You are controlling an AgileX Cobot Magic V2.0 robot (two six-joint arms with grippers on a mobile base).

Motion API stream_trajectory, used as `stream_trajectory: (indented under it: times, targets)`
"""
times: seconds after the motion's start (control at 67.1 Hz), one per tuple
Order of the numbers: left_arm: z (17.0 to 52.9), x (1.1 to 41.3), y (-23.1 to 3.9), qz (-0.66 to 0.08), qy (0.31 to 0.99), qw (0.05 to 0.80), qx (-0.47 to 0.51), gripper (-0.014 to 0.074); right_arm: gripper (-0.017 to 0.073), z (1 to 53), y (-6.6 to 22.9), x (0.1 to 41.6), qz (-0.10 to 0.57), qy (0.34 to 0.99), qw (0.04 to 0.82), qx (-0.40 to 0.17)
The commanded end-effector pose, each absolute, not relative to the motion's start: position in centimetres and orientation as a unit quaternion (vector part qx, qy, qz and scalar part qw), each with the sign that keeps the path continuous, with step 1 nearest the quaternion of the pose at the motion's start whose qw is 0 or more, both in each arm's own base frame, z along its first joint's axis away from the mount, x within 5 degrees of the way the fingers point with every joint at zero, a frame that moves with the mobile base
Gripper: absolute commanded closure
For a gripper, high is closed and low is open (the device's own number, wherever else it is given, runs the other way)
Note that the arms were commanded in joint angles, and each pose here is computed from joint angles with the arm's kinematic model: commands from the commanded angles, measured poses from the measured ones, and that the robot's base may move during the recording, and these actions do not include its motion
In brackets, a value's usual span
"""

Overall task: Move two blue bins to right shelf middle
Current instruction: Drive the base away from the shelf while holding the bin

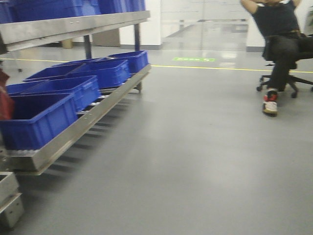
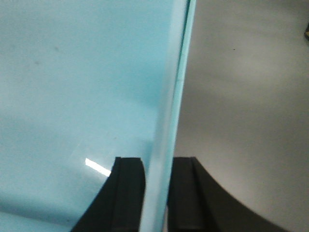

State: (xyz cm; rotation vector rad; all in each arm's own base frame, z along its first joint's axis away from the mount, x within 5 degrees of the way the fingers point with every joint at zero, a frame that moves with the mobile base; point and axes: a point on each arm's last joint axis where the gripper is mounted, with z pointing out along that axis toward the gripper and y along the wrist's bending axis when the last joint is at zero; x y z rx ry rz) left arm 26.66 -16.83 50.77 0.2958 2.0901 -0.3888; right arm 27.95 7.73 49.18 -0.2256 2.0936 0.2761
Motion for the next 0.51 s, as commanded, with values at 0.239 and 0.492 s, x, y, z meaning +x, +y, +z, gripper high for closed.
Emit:
stream_trajectory:
  times: [0.239,0.492]
  targets:
    - [52.85,25.72,-16.69,-0.195,0.819,0.524,0.128,0.0704,0.0712,50.69,7.38,27.92,0.105,0.829,0.541,-0.092]
    - [52.85,25.72,-16.69,-0.195,0.819,0.524,0.128,0.0704,0.0712,50.69,7.38,27.92,0.105,0.829,0.541,-0.092]
